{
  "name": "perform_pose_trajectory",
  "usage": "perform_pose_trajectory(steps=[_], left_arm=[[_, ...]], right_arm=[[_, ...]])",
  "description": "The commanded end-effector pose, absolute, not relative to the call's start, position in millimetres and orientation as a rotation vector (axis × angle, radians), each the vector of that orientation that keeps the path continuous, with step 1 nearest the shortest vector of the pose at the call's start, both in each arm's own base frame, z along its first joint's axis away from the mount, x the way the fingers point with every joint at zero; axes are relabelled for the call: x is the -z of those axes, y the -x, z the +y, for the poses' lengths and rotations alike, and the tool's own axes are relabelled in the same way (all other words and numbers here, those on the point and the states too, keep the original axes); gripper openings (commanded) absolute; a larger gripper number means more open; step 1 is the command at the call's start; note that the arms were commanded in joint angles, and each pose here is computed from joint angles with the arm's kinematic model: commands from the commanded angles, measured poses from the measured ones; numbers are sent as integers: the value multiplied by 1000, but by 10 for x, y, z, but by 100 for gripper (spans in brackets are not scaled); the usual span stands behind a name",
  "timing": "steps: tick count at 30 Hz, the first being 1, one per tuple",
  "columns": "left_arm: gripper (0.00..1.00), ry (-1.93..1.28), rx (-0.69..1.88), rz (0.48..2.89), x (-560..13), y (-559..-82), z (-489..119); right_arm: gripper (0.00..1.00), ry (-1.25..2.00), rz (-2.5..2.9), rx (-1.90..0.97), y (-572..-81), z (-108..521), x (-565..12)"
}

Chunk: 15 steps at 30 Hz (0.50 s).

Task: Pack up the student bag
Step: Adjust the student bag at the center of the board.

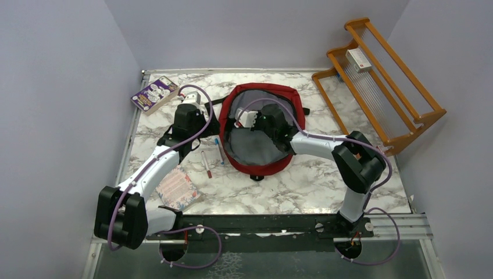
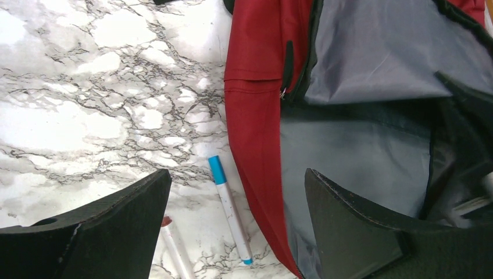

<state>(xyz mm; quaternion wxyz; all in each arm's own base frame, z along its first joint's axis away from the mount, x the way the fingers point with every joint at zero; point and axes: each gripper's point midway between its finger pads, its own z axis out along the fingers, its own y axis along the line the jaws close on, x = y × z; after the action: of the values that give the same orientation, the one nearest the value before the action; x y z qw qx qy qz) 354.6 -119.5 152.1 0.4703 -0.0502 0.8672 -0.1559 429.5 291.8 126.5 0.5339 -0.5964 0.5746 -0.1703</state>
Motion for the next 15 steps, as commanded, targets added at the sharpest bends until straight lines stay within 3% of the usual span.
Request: perform_pose_trajectory(steps=[1, 15], left_arm=[[86, 113, 398, 2079, -1714, -3541, -1187], [94, 34, 656, 2028, -2216, -3436, -1550]], right_arm=[[1, 1273, 1377, 332, -4366, 3018, -1920], [1, 905, 1661, 353, -4662, 2814, -2719]])
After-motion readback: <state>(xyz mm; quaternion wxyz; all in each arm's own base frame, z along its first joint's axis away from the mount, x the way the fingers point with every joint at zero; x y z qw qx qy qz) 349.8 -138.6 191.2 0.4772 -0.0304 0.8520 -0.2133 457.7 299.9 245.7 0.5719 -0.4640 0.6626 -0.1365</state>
